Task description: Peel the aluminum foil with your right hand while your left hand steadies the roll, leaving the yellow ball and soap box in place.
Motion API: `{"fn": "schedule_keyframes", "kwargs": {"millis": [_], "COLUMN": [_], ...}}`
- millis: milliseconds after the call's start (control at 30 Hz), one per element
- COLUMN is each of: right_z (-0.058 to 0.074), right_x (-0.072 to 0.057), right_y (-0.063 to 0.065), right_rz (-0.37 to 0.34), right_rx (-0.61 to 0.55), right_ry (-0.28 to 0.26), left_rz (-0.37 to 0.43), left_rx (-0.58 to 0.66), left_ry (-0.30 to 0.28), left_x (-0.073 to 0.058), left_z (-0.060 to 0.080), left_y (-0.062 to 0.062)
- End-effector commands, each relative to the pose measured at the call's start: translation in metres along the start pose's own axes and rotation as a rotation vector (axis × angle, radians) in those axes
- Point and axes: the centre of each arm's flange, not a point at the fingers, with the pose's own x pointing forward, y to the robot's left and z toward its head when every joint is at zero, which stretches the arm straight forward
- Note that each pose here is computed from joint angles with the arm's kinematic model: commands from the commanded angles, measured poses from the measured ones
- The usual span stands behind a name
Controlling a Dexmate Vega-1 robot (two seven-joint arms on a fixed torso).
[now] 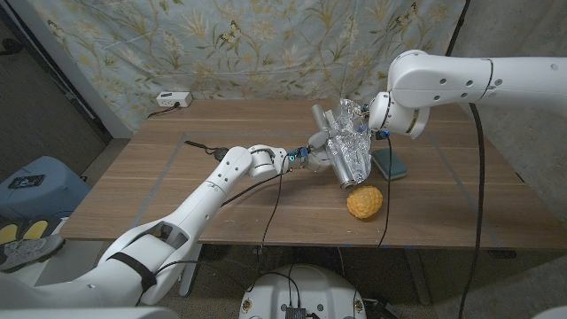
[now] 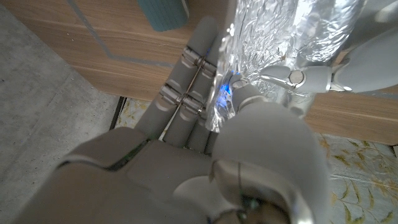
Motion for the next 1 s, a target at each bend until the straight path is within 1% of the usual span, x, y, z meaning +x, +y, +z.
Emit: {"fn": "schedule_keyframes", "kwargs": {"millis": [33,200,300,400,500,667,733,933,1000], "right_z": [-0.010,-0.016,-0.019,-0.019,-0.020,-0.022,-0.023,-0.026,-0.027], "right_x": [0.007,0.009,0.010,0.010,0.011,0.011,0.012,0.015,0.016], "right_y": [-0.004,-0.005,-0.005,-0.005,-0.006,-0.009,-0.010,-0.014,-0.015], "right_rz": [0.008,0.017,0.021,0.028,0.040,0.049,0.051,0.065,0.063], "right_rx": [0.040,0.052,0.052,0.048,0.041,0.031,0.026,0.013,0.009], "right_ry": [0.033,0.050,0.059,0.065,0.077,0.092,0.100,0.131,0.137], "left_rz": [-0.007,-0.006,-0.024,-0.044,-0.088,-0.106,-0.103,-0.120,-0.115], "left_rx": [-0.011,-0.014,-0.033,-0.067,-0.147,-0.195,-0.195,-0.268,-0.274], "left_ry": [0.001,0.001,0.011,0.018,0.022,0.026,0.024,0.021,0.025], "left_x": [0.000,-0.001,-0.001,0.001,0.006,0.009,0.009,0.012,0.012], "left_z": [0.003,0.004,0.003,0.001,-0.004,-0.010,-0.010,-0.014,-0.015], "left_y": [0.004,0.007,0.009,0.010,0.012,0.014,0.014,0.019,0.020]}}
